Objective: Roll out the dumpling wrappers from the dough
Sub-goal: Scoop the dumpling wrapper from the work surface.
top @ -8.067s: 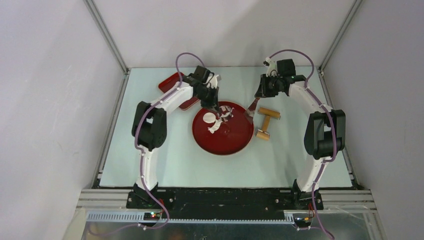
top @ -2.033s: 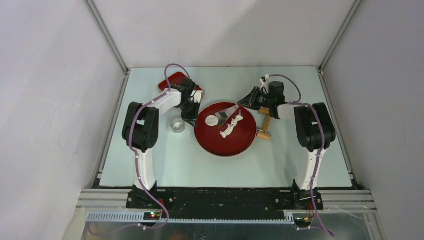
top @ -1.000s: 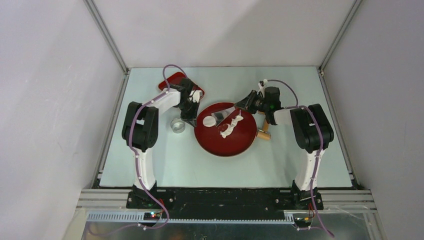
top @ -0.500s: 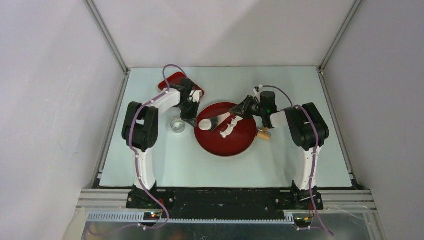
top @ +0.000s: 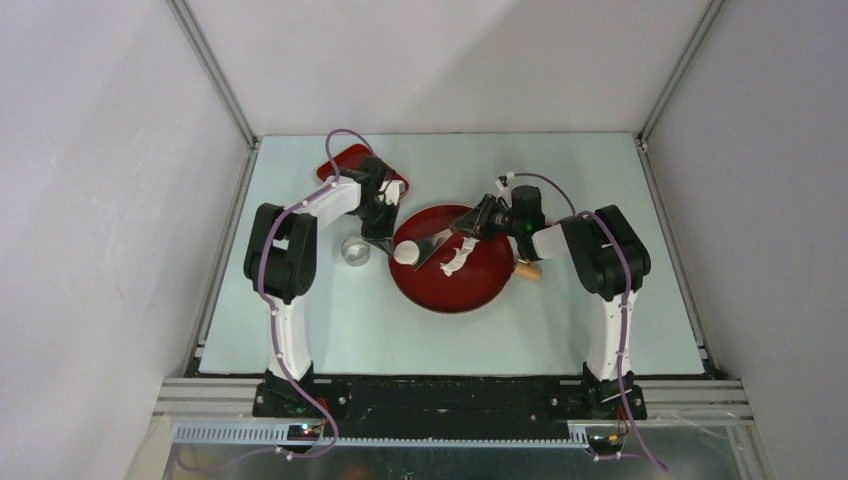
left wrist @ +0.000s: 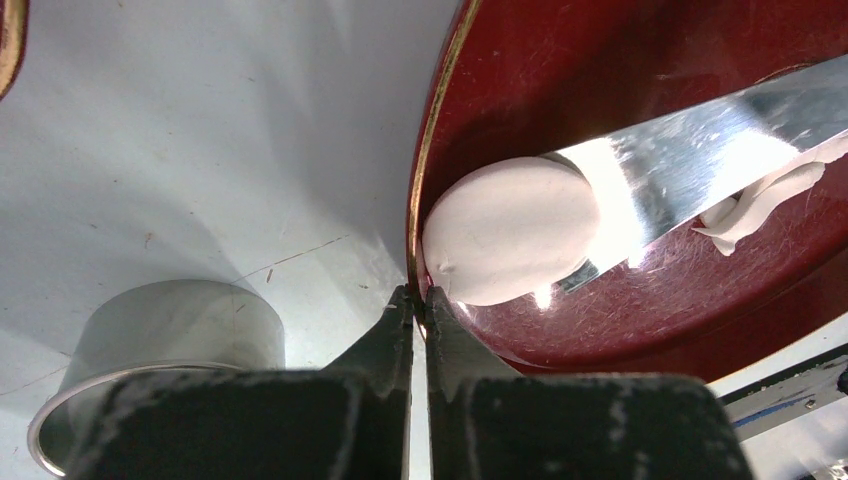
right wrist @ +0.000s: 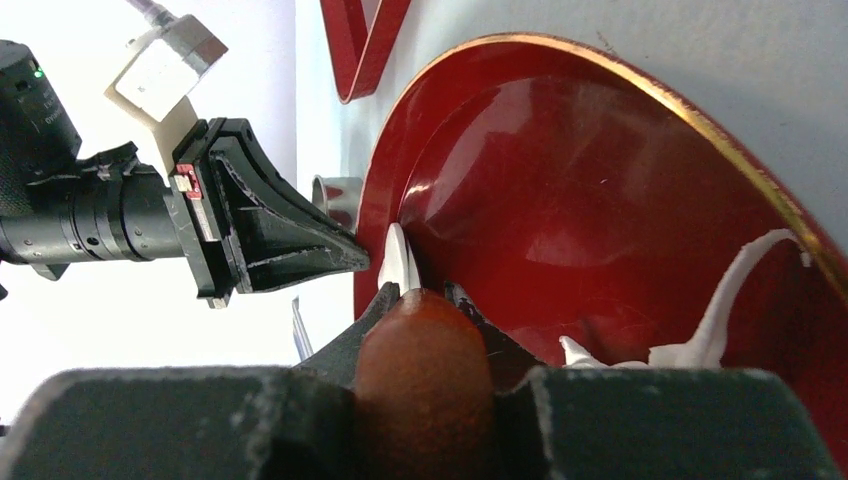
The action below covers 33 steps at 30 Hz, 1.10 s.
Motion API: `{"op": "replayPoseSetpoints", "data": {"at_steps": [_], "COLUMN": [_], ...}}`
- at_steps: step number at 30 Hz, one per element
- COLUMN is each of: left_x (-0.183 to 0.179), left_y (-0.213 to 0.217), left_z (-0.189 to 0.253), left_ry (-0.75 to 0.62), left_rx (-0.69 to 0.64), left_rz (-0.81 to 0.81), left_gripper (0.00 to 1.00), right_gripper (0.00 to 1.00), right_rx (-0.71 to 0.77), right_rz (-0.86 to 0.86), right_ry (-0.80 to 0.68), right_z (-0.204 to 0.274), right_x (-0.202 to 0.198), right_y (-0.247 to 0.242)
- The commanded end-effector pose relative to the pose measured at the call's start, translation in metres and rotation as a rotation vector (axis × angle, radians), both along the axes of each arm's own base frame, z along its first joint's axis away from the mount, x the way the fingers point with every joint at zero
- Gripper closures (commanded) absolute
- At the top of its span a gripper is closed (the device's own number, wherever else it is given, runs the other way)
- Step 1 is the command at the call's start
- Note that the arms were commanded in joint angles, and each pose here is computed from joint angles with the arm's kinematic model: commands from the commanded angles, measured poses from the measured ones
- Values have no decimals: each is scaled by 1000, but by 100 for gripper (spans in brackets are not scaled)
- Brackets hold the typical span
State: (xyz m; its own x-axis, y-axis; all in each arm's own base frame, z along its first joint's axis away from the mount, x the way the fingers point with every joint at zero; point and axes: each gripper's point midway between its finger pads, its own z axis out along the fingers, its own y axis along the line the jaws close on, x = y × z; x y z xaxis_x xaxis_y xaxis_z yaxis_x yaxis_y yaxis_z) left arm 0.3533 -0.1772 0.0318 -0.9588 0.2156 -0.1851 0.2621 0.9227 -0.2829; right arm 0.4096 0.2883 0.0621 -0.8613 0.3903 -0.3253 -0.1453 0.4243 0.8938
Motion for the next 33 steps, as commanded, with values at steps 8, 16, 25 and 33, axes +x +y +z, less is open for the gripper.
{"op": "replayPoseSetpoints", "data": {"at_steps": [8, 16, 25, 33], "left_x": [0, 12, 36, 109], "left_y": [-25, -22, -5, 53], "left_z": [10, 34, 87, 110], "left_ry": [-2, -60, -168, -332], "left_rx": [-78, -111, -232, -105], "left_rz": [-40, -33, 8, 159], "left_gripper": [95, 29, 6, 0], "right_gripper": [100, 100, 100, 100], "right_rx": [-61, -28, 36, 139], "right_rz": [58, 49, 54, 36], "right_ry": [56, 19, -3, -48], "right_z": [-41, -24, -11, 22], "right_x": [-19, -6, 1, 14], "right_y": [12, -7, -14, -29]}}
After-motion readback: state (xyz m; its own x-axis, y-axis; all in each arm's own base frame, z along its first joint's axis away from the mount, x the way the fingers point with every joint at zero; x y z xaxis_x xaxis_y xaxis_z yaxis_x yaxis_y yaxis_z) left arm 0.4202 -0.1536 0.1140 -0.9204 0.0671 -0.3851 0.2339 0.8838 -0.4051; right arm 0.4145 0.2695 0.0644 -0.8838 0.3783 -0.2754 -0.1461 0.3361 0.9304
